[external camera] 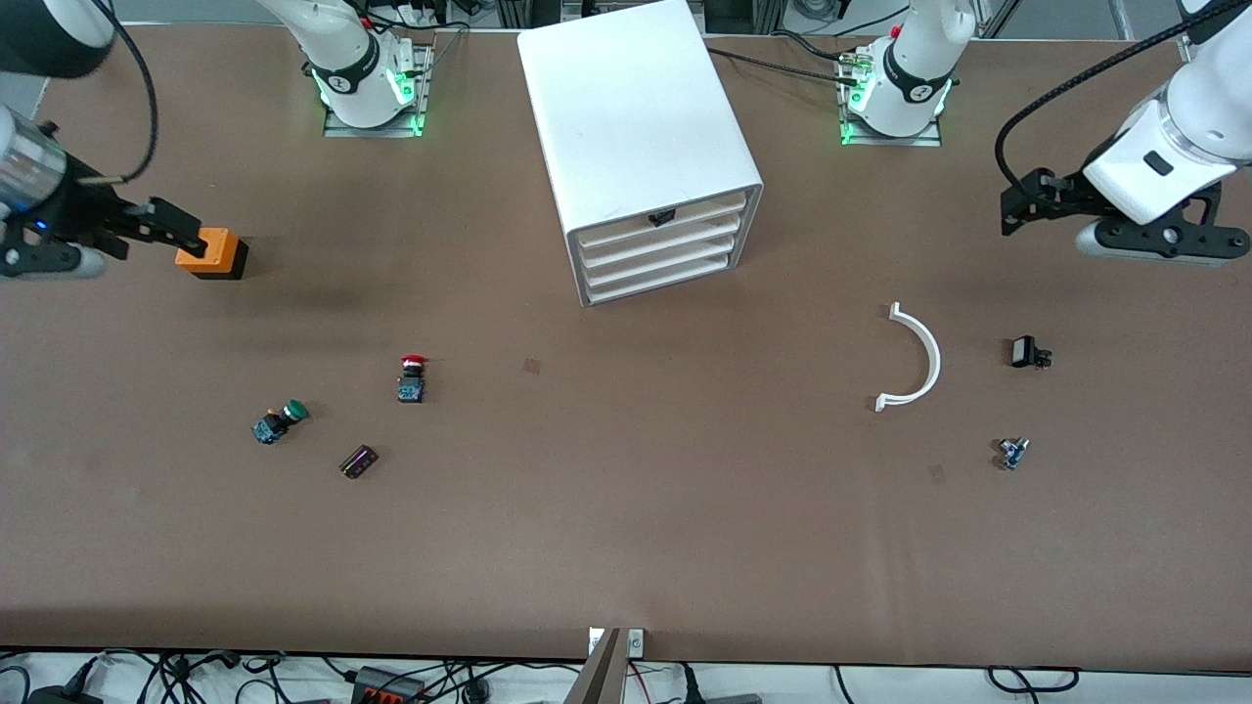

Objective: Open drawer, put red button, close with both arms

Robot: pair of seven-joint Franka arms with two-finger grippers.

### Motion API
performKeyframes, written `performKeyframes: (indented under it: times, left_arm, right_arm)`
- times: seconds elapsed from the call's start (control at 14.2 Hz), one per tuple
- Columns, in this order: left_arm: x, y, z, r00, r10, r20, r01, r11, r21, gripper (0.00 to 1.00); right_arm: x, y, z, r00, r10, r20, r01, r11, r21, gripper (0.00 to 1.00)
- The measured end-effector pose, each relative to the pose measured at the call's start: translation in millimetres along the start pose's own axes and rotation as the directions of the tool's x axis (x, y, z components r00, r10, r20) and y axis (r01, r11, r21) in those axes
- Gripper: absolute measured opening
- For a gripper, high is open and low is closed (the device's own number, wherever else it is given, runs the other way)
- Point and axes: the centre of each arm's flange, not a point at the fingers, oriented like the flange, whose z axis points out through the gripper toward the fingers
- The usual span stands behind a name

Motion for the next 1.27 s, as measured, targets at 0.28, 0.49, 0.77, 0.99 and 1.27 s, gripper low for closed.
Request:
performKeyframes:
  times: [0.28, 0.49, 0.77, 0.99, 1.27]
  left_arm:
    - [-7.8, 20.9, 15.2, 0.99, 0.035, 0.134, -0.018, 0.992, -0.127, 1.0]
    - [-4.8, 32.6, 34.3, 0.972, 0.076, 0.224, -0.025, 0.975, -0.219, 1.0]
    - [19.3, 58.6, 78.5, 0.924, 0.296, 0.242, -0.164, 0.879, -0.448, 1.0]
    - [57.1, 77.4, 153.3, 0.868, 0.456, 0.197, -0.199, 0.684, -0.702, 1.0]
    - [93.5, 89.5, 248.6, 0.851, 0.521, 0.068, -0.207, 0.451, -0.868, 1.0]
  right_arm:
    - [28.5, -35.8, 32.2, 0.997, -0.062, 0.036, 0.062, 0.998, -0.007, 1.0]
    - [47.0, -85.2, 69.4, 0.99, -0.137, 0.043, 0.138, 0.99, -0.016, 1.0]
    - [73.3, -130.2, 147.3, 0.978, -0.196, 0.065, 0.198, 0.98, -0.027, 1.0]
    - [88.4, -134.2, 205.4, 0.976, -0.2, 0.085, 0.203, 0.979, -0.031, 1.0]
    - [96.5, -140.7, 261.9, 0.976, -0.19, 0.108, 0.192, 0.981, -0.008, 1.0]
